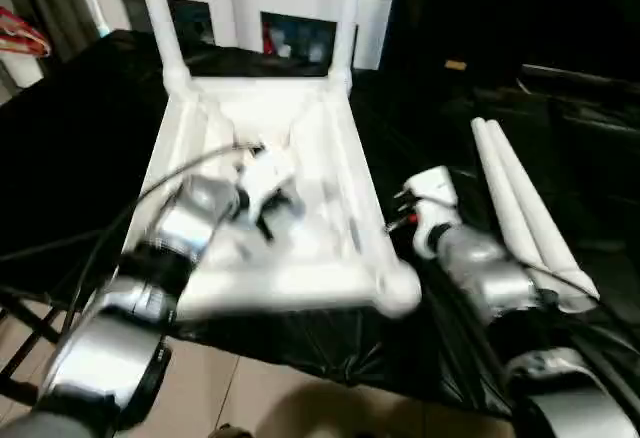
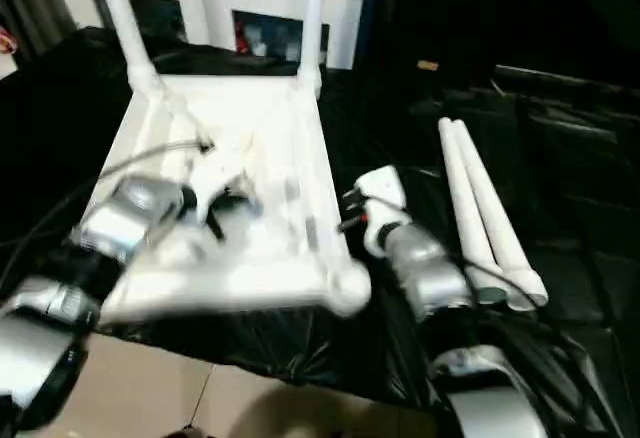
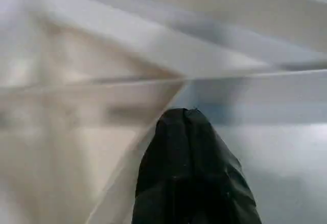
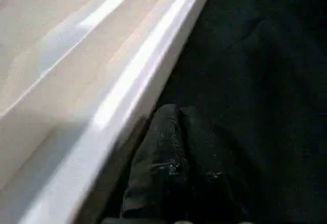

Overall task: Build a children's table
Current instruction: Rotate table base, then pick table leg

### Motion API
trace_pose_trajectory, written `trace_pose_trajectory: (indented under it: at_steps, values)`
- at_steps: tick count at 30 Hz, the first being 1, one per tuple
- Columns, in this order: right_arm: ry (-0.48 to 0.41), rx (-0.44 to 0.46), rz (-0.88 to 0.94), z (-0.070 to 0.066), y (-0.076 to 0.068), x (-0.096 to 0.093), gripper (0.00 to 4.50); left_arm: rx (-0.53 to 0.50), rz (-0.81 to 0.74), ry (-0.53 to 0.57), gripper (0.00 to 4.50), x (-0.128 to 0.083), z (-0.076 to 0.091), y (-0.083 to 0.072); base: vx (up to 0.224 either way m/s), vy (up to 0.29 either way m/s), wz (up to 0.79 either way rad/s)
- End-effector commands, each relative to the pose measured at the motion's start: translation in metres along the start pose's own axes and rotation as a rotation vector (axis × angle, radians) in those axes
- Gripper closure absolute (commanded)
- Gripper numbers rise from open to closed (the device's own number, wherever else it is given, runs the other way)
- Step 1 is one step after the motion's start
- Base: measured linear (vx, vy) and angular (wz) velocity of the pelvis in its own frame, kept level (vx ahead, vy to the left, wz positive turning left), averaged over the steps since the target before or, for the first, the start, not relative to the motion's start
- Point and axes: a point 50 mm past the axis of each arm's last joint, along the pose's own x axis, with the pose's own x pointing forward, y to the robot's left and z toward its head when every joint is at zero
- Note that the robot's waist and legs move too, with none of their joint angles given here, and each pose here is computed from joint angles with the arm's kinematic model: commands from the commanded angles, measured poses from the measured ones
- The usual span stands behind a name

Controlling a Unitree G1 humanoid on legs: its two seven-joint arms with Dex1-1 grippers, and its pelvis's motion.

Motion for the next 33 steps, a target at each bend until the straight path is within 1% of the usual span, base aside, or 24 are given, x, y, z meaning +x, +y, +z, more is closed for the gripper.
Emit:
trace_pose_trajectory:
  at_steps: [1, 3, 4, 7, 9, 11, 13, 14, 15, 16, 17, 18, 19, 20, 21, 22, 23, 24, 25, 27, 29, 30, 31, 33]
  values:
    - [-0.021, 0.004, -0.034, 0.006, -0.009, -0.007, 4.44, -0.011, 0.116, -0.047, 4.5, -0.001, 0.006, 0.012, 0.0, 0.0, 0.0]
    - [-0.026, 0.001, -0.042, 0.007, -0.01, -0.009, 4.44, -0.017, 0.128, -0.058, 4.5, 0.0, 0.007, 0.012, 0.0, 0.0, 0.0]
    - [-0.032, -0.003, -0.085, 0.012, -0.017, -0.018, 4.44, -0.036, 0.177, -0.096, 4.5, 0.003, 0.007, 0.012, 0.0, 0.0, 0.0]
    - [-0.023, -0.005, -0.151, 0.015, -0.024, -0.025, 4.44, -0.036, 0.194, -0.119, 4.5, 0.005, 0.007, 0.01, 0.0, 0.0, 0.0]
    - [-0.001, 0.026, -0.252, 0.019, -0.033, -0.032, 4.44, -0.016, 0.197, -0.15, 4.5, 0.003, 0.008, 0.009, 0.0, 0.0, 0.0]
    - [-0.022, 0.047, -0.264, 0.026, -0.037, -0.04, 4.44, -0.013, 0.19, -0.208, 4.5, 0.001, 0.013, 0.008, 0.0, 0.0, 0.0]
    - [-0.035, 0.063, -0.294, 0.032, -0.041, -0.048, 4.17, -0.022, 0.157, -0.277, 4.5, -0.004, 0.021, 0.006, 0.0, 0.0, 0.0]
    - [-0.035, 0.063, -0.3, 0.033, -0.042, -0.049, 4.09, -0.023, 0.151, -0.288, 4.5, -0.005, 0.022, 0.005, 0.0, 0.0, 0.0]
    - [-0.028, 0.057, -0.331, 0.035, -0.046, -0.054, 4.09, -0.05, 0.106, -0.343, 4.5, -0.009, 0.027, 0.0, 0.0, 0.0, 0.0]
    - [0.0, 0.049, -0.371, 0.035, -0.049, -0.062, 3.88, -0.087, 0.029, -0.407, 4.17, -0.016, 0.033, -0.011, 0.0, 0.0, 0.0]
    - [0.015, 0.046, -0.394, 0.036, -0.051, -0.066, 3.88, -0.093, -0.026, -0.435, 4.17, -0.02, 0.034, -0.018, 0.0, 0.0, 0.0]
    - [0.015, 0.046, -0.394, 0.036, -0.051, -0.066, 3.75, -0.093, -0.026, -0.435, 4.09, -0.02, 0.034, -0.018, 0.0, 0.0, 0.0]
    - [0.038, 0.044, -0.418, 0.036, -0.053, -0.07, 3.62, -0.094, -0.075, -0.448, 3.98, -0.024, 0.034, -0.026, 0.0, 0.0, 0.0]
    - [0.091, 0.048, -0.46, 0.035, -0.059, -0.076, 3.62, -0.074, -0.168, -0.471, 3.98, -0.033, 0.034, -0.043, 0.0, 0.0, 0.0]
    - [0.091, 0.048, -0.46, 0.035, -0.059, -0.076, 3.56, -0.074, -0.168, -0.471, 3.84, -0.033, 0.034, -0.043, 0.0, 0.0, 0.0]
    - [0.144, 0.057, -0.488, 0.033, -0.065, -0.082, 3.44, -0.056, -0.242, -0.489, 3.72, -0.04, 0.034, -0.057, 0.0, 0.0, 0.0]
    - [0.161, 0.059, -0.498, 0.033, -0.068, -0.084, 3.23, -0.056, -0.264, -0.499, 3.6, -0.044, 0.033, -0.063, 0.0, 0.0, 0.0]
    - [0.177, 0.056, -0.508, 0.034, -0.071, -0.087, 3.23, -0.064, -0.275, -0.506, 3.6, -0.046, 0.033, -0.068, 0.0, 0.0, 0.0]
    - [0.181, 0.055, -0.51, 0.034, -0.072, -0.088, 3.14, -0.065, -0.277, -0.507, 3.41, -0.046, 0.033, -0.069, 0.0, 0.0, 0.0]
    - [0.208, 0.06, -0.521, 0.034, -0.077, -0.093, 2.96, -0.066, -0.321, -0.497, 3.25, -0.05, 0.03, -0.08, 0.0, 0.0, 0.0]
    - [0.222, 0.064, -0.527, 0.034, -0.079, -0.094, 2.85, -0.067, -0.341, -0.492, 3.2, -0.053, 0.029, -0.084, 0.0, 0.0, 0.0]
    - [0.241, 0.076, -0.534, 0.033, -0.081, -0.096, 2.7, -0.062, -0.363, -0.484, 2.97, -0.056, 0.03, -0.088, 0.0, 0.0, 0.0]
    - [0.246, 0.08, -0.535, 0.033, -0.081, -0.097, 2.62, -0.061, -0.367, -0.481, 2.86, -0.057, 0.03, -0.089, 0.0, 0.0, 0.0]
    - [0.271, 0.093, -0.538, 0.032, -0.082, -0.097, 2.53, -0.062, -0.38, -0.475, 2.8, -0.059, 0.031, -0.092, 0.0, 0.0, 0.0]
